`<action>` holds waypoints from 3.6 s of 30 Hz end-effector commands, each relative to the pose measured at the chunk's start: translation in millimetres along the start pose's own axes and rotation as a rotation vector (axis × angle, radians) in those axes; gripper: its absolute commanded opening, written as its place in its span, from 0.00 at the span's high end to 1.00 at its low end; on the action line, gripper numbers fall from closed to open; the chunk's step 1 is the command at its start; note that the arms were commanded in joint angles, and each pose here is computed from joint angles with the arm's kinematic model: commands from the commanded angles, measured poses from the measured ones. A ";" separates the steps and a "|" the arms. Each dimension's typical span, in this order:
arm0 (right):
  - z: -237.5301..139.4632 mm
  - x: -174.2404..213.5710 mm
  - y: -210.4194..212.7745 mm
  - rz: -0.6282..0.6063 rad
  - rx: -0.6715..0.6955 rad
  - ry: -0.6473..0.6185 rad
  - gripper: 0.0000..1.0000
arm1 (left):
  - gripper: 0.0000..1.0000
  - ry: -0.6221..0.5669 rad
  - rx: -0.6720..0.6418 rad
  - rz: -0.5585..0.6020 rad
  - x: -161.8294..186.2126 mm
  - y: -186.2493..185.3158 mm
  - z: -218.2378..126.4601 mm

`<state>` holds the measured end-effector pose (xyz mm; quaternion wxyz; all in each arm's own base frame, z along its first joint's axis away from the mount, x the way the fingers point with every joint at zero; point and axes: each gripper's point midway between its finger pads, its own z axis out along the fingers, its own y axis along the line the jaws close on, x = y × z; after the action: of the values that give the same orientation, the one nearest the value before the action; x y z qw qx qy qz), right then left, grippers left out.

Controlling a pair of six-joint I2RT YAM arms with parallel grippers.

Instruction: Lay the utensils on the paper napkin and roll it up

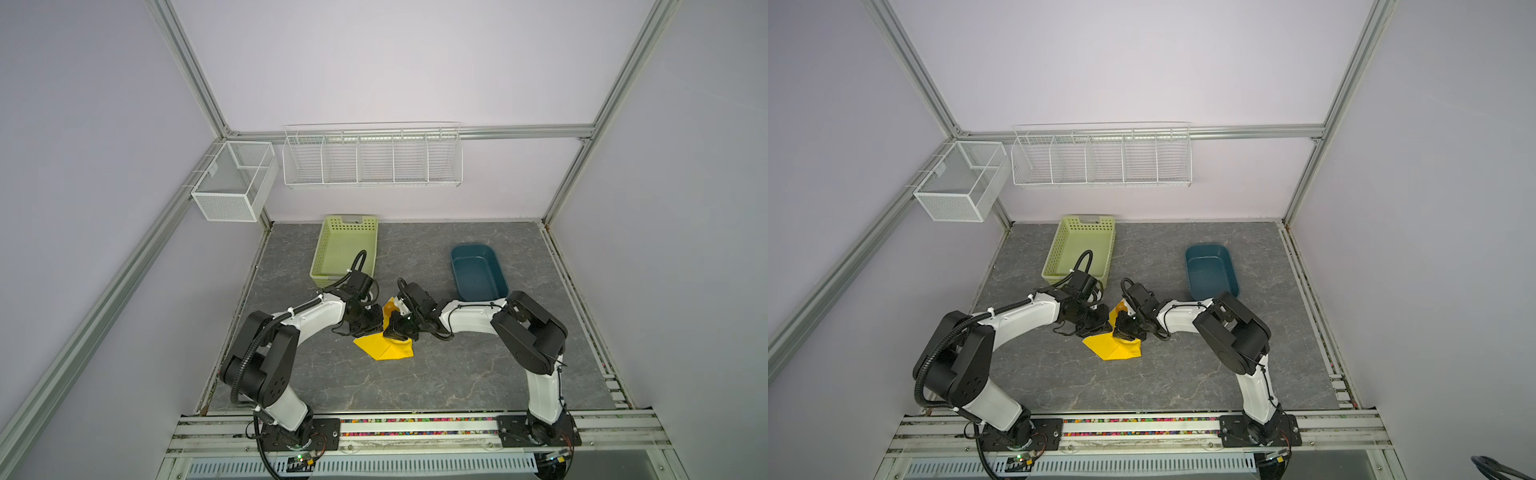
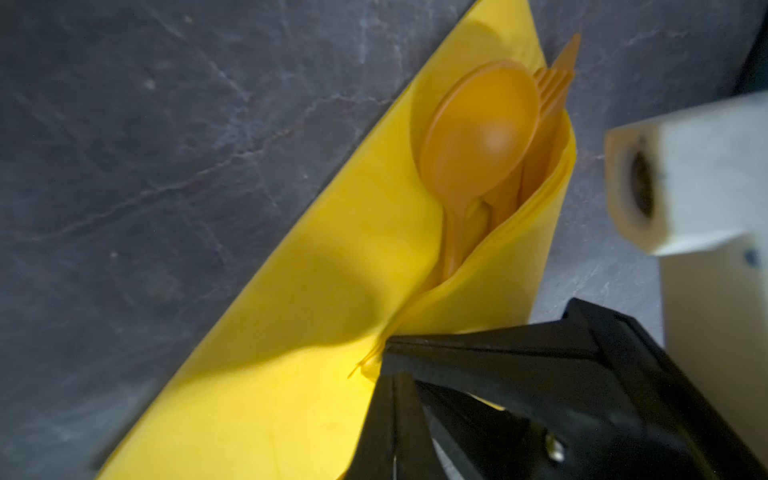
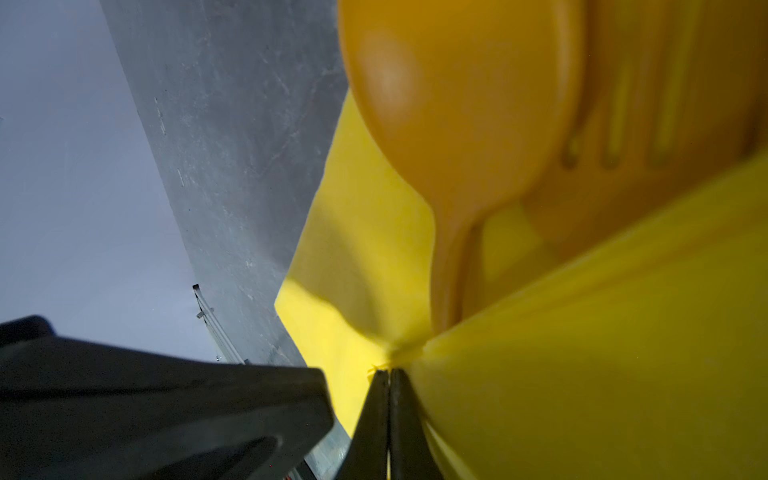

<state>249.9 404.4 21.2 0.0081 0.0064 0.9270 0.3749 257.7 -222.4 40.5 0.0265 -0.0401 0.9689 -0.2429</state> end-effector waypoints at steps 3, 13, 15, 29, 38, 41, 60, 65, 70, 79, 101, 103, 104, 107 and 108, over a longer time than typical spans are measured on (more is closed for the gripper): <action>8.5 14.0 -25.9 0.062 0.076 0.036 0.93 | 1.00 0.041 -0.006 -0.001 8.6 2.1 13.0; 6.8 12.9 -22.0 0.057 0.074 0.034 0.93 | 1.00 0.087 -0.057 -0.014 24.0 23.0 24.6; 6.9 13.1 -22.0 0.056 0.077 0.035 0.93 | 1.00 0.094 -0.063 -0.013 26.0 25.7 26.3; -36.7 0.2 9.0 -0.017 0.049 -0.023 0.93 | 1.00 0.099 -0.173 0.014 29.6 46.9 24.8; -72.7 33.1 -18.4 0.019 0.110 -0.012 0.94 | 1.00 0.096 -0.164 0.013 28.2 44.8 25.0; -82.7 40.2 -35.2 0.048 0.123 -0.036 0.93 | 1.00 0.095 -0.165 0.013 28.4 45.0 24.5; -69.9 47.5 -24.5 0.028 0.021 0.013 0.93 | 1.00 0.085 -0.164 0.015 27.3 43.0 20.2; -58.2 49.4 -36.2 0.049 0.048 0.037 0.93 | 1.00 0.083 -0.164 0.016 26.5 42.2 19.8; -47.2 62.3 -60.1 0.078 0.098 0.079 0.94 | 1.00 0.077 -0.162 0.017 24.6 40.7 18.6; -41.8 68.6 -80.0 0.106 0.146 0.094 0.93 | 1.00 0.019 -0.124 0.035 10.0 18.1 -4.4; -48.9 66.1 -68.3 0.088 0.126 0.077 0.93 | 0.97 0.051 -0.110 0.082 25.9 -9.5 20.9; -48.3 66.8 -64.2 0.079 0.110 0.083 0.93 | 0.97 0.064 -0.127 0.082 28.3 -3.1 26.7; -48.2 67.2 -62.0 0.077 0.099 0.089 0.93 | 0.97 0.071 -0.133 0.081 30.0 -0.1 29.3; -50.3 68.5 -55.4 0.065 0.081 0.090 0.93 | 0.97 0.079 -0.147 0.081 32.4 5.1 31.8; -52.2 68.7 -53.2 0.062 0.076 0.089 0.93 | 0.98 0.080 -0.153 0.082 33.3 7.2 32.3</action>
<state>193.6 338.2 22.5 -0.0241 0.0072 0.9361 0.3508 231.9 -244.5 21.2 -0.0010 0.0048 0.9810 -0.1942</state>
